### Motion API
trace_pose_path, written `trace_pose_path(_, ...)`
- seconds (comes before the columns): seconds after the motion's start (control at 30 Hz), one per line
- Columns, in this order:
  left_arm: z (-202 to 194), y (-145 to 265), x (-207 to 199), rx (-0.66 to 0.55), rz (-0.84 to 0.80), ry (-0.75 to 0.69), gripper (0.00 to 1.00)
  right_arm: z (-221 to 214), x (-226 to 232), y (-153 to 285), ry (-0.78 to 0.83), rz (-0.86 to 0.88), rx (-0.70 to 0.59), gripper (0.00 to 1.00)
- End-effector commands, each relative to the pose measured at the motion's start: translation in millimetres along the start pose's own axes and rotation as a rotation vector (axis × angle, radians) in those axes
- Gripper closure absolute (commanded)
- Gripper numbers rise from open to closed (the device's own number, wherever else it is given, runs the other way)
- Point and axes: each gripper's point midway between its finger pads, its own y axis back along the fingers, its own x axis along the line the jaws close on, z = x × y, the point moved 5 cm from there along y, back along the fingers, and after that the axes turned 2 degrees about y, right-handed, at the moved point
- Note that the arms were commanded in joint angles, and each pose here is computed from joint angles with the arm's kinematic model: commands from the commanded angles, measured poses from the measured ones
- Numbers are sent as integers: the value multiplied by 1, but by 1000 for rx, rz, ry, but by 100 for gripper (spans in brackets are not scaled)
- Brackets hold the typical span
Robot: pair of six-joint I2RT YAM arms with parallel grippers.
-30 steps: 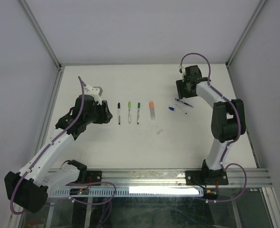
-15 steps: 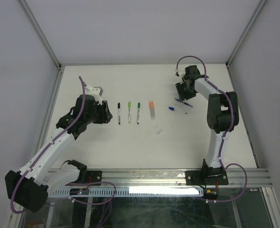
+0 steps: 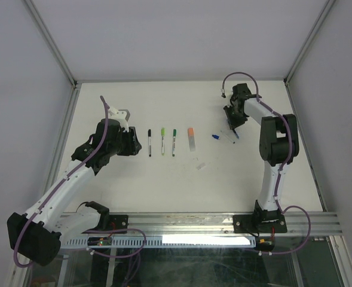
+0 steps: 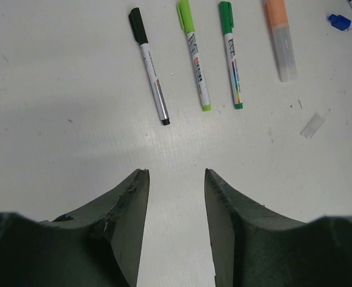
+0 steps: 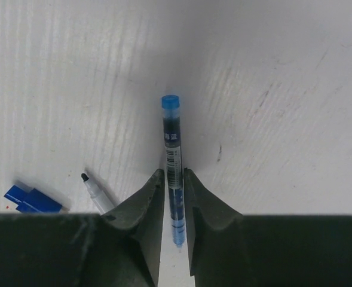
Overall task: Insert the pens into the pen caps
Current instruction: Pick up the pen from the center of the board.
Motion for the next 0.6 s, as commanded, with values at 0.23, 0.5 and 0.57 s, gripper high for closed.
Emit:
trace_pose_path(0.23,12,-1,-1,-55,-6,6,58,-7,-40,9,-168,-155,-5,90)
trace_pose_path(0.5,11,-3,-1,-50,-10,4,58,-1,-40,31,-278,-140,-100,91)
trace_pose_path(0.57,11,-3,-1,-50,-12,4,58,0,-32,38,-289,-113,-119,91)
